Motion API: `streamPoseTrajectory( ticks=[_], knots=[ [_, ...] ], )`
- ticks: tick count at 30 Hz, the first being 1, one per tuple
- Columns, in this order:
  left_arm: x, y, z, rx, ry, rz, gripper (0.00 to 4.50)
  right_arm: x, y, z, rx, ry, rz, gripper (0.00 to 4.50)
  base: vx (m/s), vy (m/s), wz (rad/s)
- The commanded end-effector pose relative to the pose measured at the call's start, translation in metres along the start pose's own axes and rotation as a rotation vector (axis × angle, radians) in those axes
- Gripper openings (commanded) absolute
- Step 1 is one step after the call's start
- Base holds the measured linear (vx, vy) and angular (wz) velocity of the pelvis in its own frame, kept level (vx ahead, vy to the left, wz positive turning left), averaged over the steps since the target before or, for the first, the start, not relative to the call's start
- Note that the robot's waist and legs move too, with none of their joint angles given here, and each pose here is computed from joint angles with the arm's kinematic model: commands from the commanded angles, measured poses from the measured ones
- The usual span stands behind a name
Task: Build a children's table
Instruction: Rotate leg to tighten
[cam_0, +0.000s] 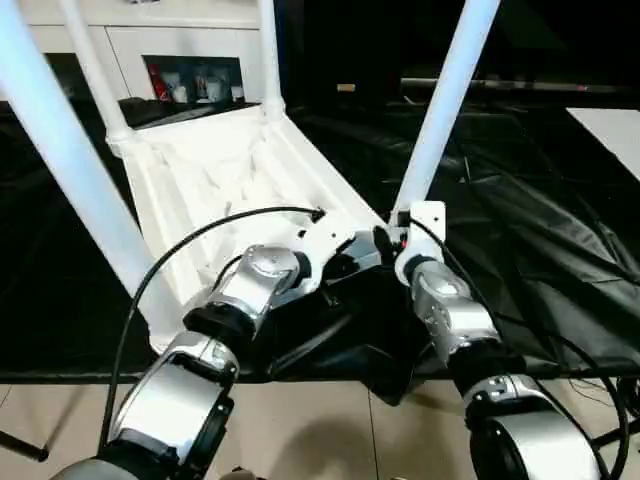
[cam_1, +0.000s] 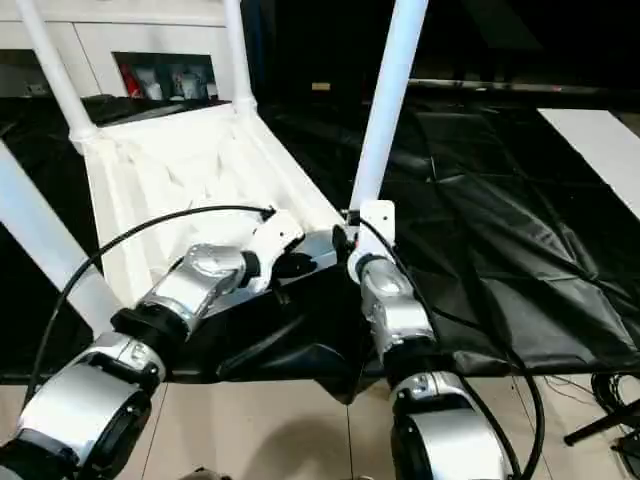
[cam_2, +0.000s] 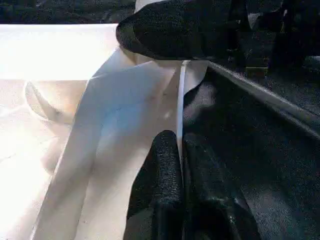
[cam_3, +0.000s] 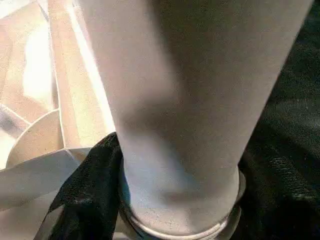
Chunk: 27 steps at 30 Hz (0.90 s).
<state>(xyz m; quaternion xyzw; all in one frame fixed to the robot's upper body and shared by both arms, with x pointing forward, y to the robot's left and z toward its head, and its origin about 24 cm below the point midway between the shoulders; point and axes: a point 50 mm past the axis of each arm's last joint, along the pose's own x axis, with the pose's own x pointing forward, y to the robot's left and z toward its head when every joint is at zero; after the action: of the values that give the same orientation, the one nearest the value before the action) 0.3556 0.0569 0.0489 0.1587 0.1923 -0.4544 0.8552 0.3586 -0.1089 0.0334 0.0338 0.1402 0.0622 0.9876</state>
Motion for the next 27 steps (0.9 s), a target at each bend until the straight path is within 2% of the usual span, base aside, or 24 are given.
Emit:
streamPoseTrajectory(
  ticks=[1, 2, 3, 6, 7, 8, 9, 10, 13, 14, 15, 16, 17, 20, 21, 27],
  knots=[
    [0.000, 0.005, 0.003, -0.038, -0.059, 0.099, 0.00, -0.002, 0.022, -0.010, 0.052, 0.025, 0.091, 2.74, 0.000, 0.000, 0.00],
    [0.000, 0.003, 0.002, -0.011, -0.054, 0.081, 0.00, -0.002, 0.021, -0.006, 0.055, -0.003, 0.113, 3.30, 0.000, 0.000, 0.00],
    [0.000, 0.003, 0.001, 0.011, -0.047, 0.068, 0.00, -0.002, 0.019, -0.002, 0.053, -0.034, 0.135, 3.44, 0.000, 0.000, 0.00],
    [-0.001, 0.002, 0.000, 0.021, -0.041, 0.060, 0.00, -0.003, 0.017, 0.001, 0.043, -0.055, 0.148, 3.46, 0.000, 0.000, 0.00],
    [-0.002, 0.003, -0.002, 0.029, -0.038, 0.057, 0.00, -0.004, 0.009, 0.004, 0.031, -0.072, 0.161, 3.46, 0.000, 0.000, 0.00],
    [-0.002, 0.003, -0.002, 0.029, -0.038, 0.057, 0.00, -0.004, 0.009, 0.004, 0.031, -0.072, 0.161, 3.80, 0.000, 0.000, 0.00],
    [-0.005, 0.005, -0.004, 0.040, -0.033, 0.049, 0.00, -0.006, -0.002, 0.009, -0.003, -0.092, 0.177, 3.80, 0.000, 0.000, 0.00],
    [-0.005, 0.005, -0.005, 0.044, -0.033, 0.045, 0.00, -0.007, -0.005, 0.010, -0.016, -0.094, 0.190, 3.85, 0.000, 0.000, 0.00],
    [-0.012, 0.007, -0.010, 0.098, -0.030, -0.012, 0.00, -0.023, -0.037, 0.017, -0.186, -0.070, 0.377, 4.03, 0.000, 0.000, 0.00],
    [-0.012, 0.007, -0.010, 0.098, -0.030, -0.012, 0.00, -0.023, -0.037, 0.017, -0.186, -0.070, 0.377, 4.03, 0.000, 0.000, 0.00],
    [-0.014, 0.006, -0.011, 0.114, -0.030, -0.042, 0.00, -0.031, -0.045, 0.017, -0.249, -0.049, 0.457, 4.03, 0.000, 0.000, 0.00],
    [-0.014, 0.006, -0.011, 0.114, -0.030, -0.042, 0.00, -0.031, -0.045, 0.017, -0.249, -0.049, 0.457, 4.03, 0.000, 0.000, 0.00],
    [-0.018, 0.001, -0.013, 0.149, -0.042, -0.143, 0.00, -0.043, -0.057, 0.017, -0.330, -0.019, 0.572, 4.03, 0.000, 0.000, 0.00],
    [-0.022, -0.003, -0.014, 0.198, -0.040, -0.227, 0.00, -0.049, -0.062, 0.018, -0.379, -0.018, 0.637, 4.03, 0.000, 0.000, 0.00],
    [-0.025, -0.007, -0.016, 0.231, -0.036, -0.300, 0.00, -0.051, -0.061, 0.019, -0.366, -0.019, 0.664, 4.03, 0.000, 0.000, 0.00],
    [-0.028, -0.012, -0.016, 0.237, -0.051, -0.385, 0.00, -0.054, -0.057, 0.019, -0.363, -0.003, 0.726, 4.03, 0.000, 0.000, 0.00]
  ],
)
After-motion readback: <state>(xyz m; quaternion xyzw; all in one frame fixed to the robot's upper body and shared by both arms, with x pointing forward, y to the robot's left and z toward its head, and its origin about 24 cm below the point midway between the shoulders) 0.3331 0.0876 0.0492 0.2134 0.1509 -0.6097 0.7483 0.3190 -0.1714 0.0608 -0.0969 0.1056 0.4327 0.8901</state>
